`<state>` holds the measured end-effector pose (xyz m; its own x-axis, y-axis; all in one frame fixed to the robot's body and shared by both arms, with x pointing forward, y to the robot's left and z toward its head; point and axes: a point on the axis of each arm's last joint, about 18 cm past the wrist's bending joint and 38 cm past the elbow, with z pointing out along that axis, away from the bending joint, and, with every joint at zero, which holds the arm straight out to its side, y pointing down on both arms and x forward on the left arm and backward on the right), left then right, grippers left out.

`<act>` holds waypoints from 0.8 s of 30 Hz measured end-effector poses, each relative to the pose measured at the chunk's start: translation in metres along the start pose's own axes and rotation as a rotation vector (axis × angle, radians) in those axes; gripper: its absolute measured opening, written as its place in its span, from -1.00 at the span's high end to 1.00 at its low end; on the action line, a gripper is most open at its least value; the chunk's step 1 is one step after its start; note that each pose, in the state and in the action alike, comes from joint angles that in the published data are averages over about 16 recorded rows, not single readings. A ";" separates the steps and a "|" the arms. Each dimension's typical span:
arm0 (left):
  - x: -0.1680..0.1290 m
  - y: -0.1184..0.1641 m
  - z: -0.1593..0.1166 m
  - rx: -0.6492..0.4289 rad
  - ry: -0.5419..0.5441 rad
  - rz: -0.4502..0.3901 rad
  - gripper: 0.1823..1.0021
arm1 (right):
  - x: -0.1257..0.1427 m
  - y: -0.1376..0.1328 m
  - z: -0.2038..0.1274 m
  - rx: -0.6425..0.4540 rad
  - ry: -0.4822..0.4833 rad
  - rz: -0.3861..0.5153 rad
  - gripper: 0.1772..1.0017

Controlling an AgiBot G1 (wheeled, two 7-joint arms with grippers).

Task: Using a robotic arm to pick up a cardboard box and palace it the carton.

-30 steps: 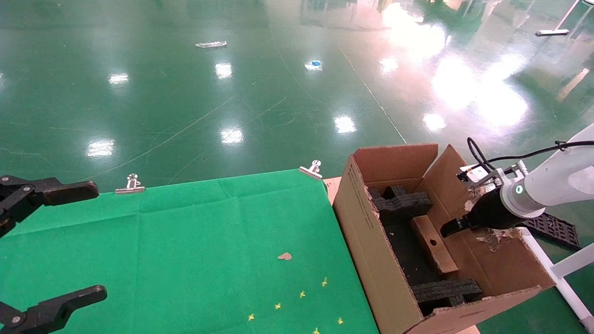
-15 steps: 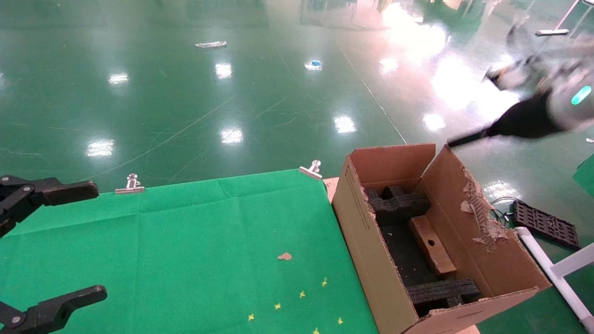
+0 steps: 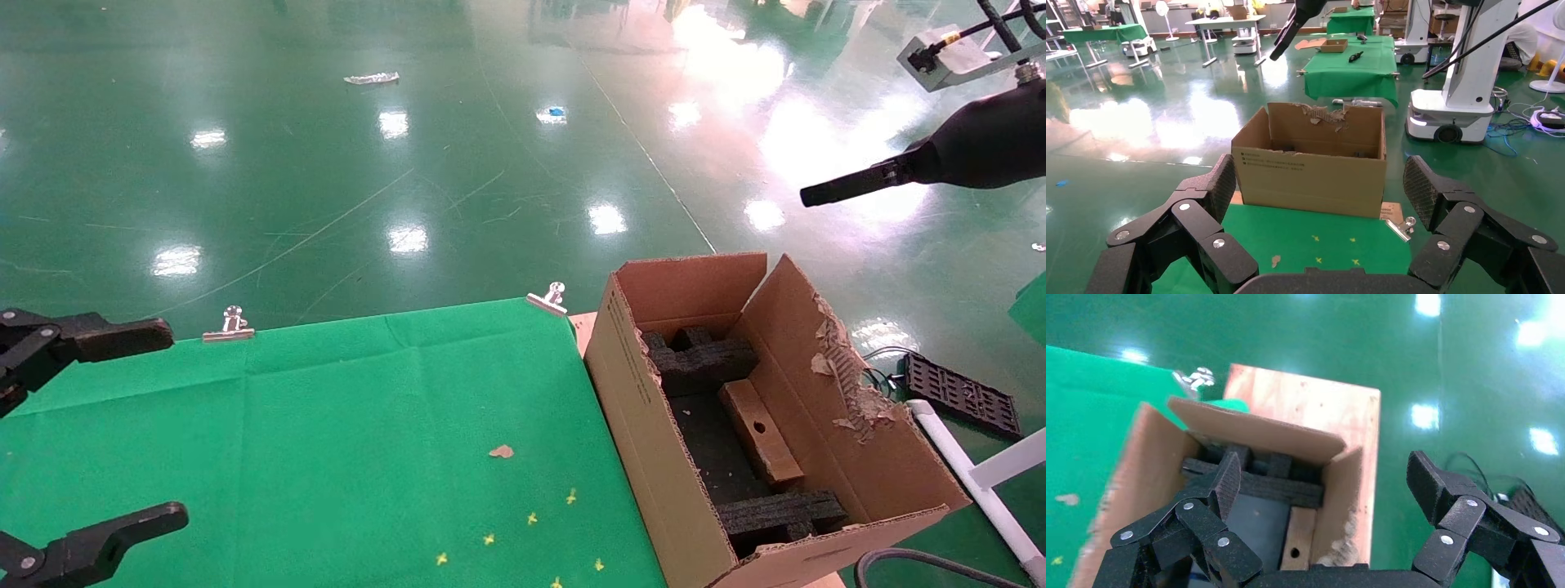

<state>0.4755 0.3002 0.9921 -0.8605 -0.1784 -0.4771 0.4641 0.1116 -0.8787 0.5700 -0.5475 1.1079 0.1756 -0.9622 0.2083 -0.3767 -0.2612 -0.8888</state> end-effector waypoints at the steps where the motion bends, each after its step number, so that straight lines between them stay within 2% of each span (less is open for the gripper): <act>1: 0.000 0.000 0.000 0.000 0.000 0.000 -1.00 | -0.004 -0.001 0.003 0.006 -0.018 -0.008 -0.99; 14: 0.000 0.000 0.000 0.000 0.000 0.000 -1.00 | -0.089 0.002 0.054 0.109 -0.333 -0.146 -1.00; 24: 0.000 0.000 0.000 0.000 0.000 0.000 -1.00 | -0.152 0.012 0.068 0.228 -0.563 -0.237 -1.00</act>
<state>0.4756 0.3003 0.9921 -0.8606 -0.1784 -0.4771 0.4641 0.1115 -0.8788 0.6009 -0.3995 1.0380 0.7032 -0.6767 0.2183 -0.0777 -0.3783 -0.9224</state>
